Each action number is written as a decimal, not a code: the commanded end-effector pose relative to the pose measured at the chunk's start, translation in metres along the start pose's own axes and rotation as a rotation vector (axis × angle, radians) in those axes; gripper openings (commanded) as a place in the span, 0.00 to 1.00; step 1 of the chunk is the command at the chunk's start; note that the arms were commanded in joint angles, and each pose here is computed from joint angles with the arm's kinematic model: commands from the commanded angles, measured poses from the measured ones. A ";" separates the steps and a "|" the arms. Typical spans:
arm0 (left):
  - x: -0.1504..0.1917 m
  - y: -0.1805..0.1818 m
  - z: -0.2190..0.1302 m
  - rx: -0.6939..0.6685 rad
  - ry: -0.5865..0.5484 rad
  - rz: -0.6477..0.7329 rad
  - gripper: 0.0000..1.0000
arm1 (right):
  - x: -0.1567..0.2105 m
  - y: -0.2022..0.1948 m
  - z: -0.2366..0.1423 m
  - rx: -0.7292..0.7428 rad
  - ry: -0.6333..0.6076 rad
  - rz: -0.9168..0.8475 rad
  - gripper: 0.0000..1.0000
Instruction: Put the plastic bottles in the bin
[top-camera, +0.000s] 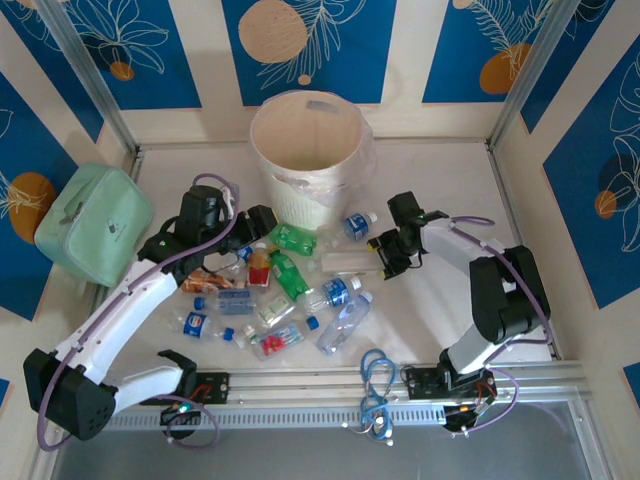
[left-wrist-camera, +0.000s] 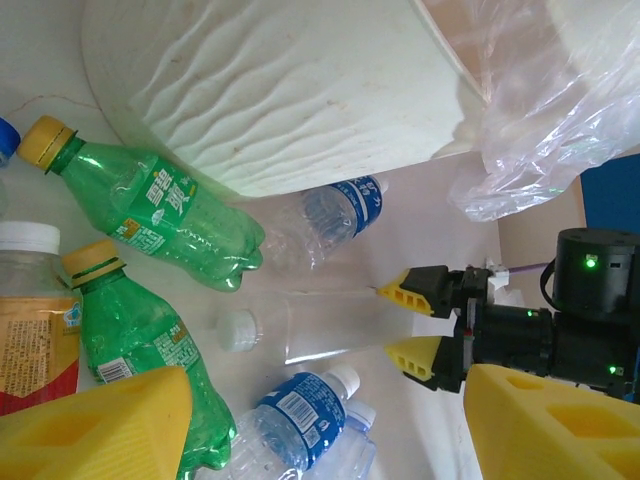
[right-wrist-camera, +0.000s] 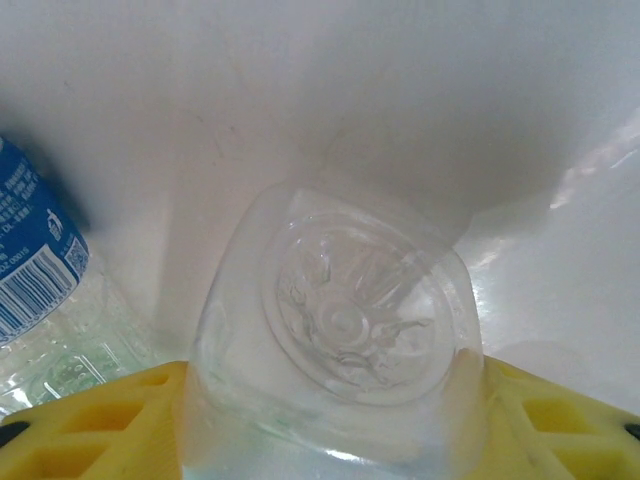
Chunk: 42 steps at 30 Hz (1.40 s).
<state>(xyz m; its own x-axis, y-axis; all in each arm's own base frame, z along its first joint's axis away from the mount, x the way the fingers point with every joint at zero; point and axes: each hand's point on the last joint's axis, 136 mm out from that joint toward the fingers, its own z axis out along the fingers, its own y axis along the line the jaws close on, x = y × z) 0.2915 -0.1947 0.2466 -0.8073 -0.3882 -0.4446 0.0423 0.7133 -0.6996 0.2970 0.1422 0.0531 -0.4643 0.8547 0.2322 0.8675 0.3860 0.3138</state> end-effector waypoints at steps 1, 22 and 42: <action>-0.005 -0.014 -0.007 0.027 -0.011 0.039 0.72 | -0.008 -0.009 -0.014 -0.012 -0.035 -0.025 0.34; 0.015 -0.107 -0.006 0.444 0.124 0.173 0.77 | 0.023 0.035 -0.185 -0.476 -0.154 -0.488 0.31; 0.067 -0.166 -0.018 0.665 0.329 0.486 1.00 | 0.138 0.090 -0.246 -0.678 -0.002 -0.939 0.32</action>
<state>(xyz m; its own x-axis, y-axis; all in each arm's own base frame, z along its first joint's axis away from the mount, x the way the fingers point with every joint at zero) 0.2376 -0.3233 0.3302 -0.7777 0.0585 -0.6260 0.6106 0.3075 -0.7298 0.2734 0.2011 0.3271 -0.8681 0.3824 -0.3165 -0.0258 0.6020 0.7981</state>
